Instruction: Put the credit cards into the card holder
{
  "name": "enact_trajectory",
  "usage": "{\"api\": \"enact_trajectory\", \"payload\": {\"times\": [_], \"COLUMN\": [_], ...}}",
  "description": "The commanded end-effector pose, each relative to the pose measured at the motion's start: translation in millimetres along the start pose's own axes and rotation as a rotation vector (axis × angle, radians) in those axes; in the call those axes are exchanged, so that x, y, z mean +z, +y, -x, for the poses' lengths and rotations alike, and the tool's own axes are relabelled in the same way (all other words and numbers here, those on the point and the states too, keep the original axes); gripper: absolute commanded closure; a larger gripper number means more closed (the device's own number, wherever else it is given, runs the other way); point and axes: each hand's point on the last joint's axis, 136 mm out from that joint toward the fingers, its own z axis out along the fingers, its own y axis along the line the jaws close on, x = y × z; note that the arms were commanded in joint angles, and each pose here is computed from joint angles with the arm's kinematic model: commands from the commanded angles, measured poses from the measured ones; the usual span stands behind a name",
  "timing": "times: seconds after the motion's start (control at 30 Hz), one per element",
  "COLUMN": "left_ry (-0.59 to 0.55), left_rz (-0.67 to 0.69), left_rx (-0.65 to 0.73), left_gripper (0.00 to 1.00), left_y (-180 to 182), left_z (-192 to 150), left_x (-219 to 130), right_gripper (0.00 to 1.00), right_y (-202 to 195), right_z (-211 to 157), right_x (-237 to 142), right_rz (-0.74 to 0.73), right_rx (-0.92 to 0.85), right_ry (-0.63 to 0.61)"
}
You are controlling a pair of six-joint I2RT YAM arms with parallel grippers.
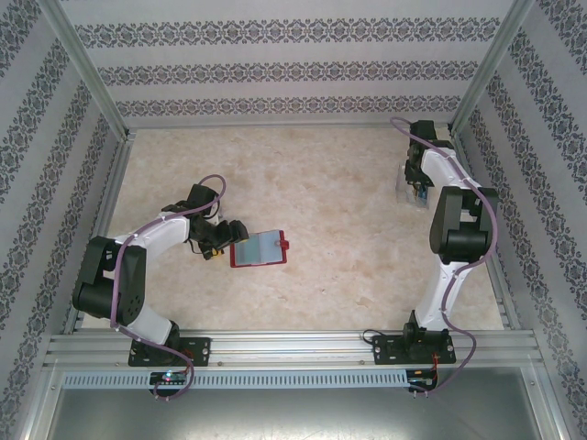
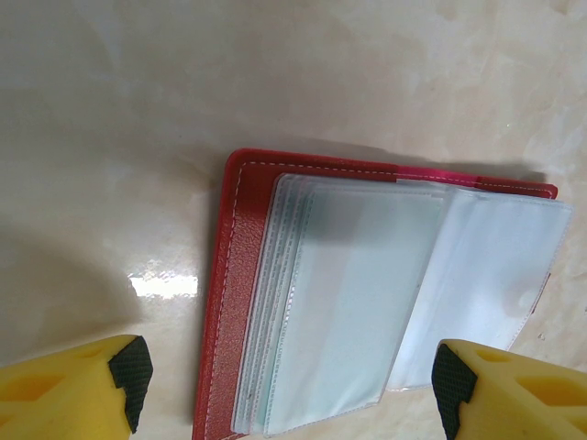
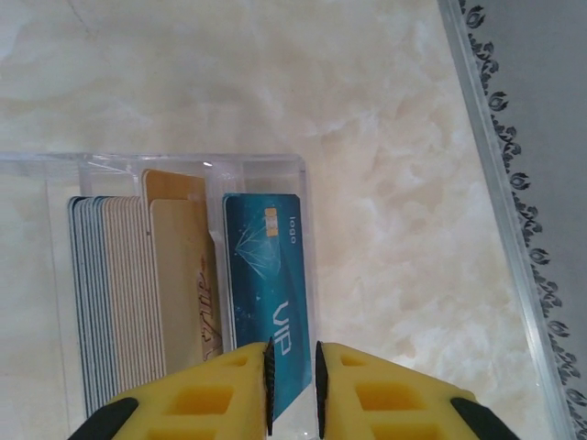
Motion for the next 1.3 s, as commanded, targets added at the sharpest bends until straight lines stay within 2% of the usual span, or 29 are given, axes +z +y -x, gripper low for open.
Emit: {"api": "enact_trajectory", "payload": {"times": [0.0, 0.43, 0.53, 0.7, 0.8, 0.97, 1.27], "left_ry": [0.016, 0.02, 0.021, 0.016, 0.015, 0.013, 0.007], "left_rz": [0.0, 0.002, 0.002, 0.002, -0.001, -0.003, 0.001], "left_rx": [0.024, 0.024, 0.027, 0.027, 0.028, 0.027, 0.031], "left_gripper": [0.18, 0.18, 0.18, 0.18, 0.18, 0.18, 0.18], "left_y": [-3, -4, -5, -6, -7, -9, -10], "left_z": [-3, -2, -1, 1, 2, 3, 5], "left_x": [-3, -1, -2, -4, -4, -5, -7], "right_gripper": [0.77, 0.62, 0.61, 0.51, 0.48, 0.46, 0.46], "right_y": [-3, -3, 5, 23, 30, 35, 38], "right_z": [0, -10, -8, 3, 5, 6, 21], "right_x": [0, 11, 5, -11, -9, -12, -39], "right_rz": [0.035, 0.095, 0.179, 0.32, 0.322, 0.316, 0.308], "right_rx": [0.051, 0.096, 0.136, 0.174, 0.153, 0.141, 0.147], "right_ry": [0.015, 0.056, 0.055, 0.018, 0.024, 0.019, -0.052]}}
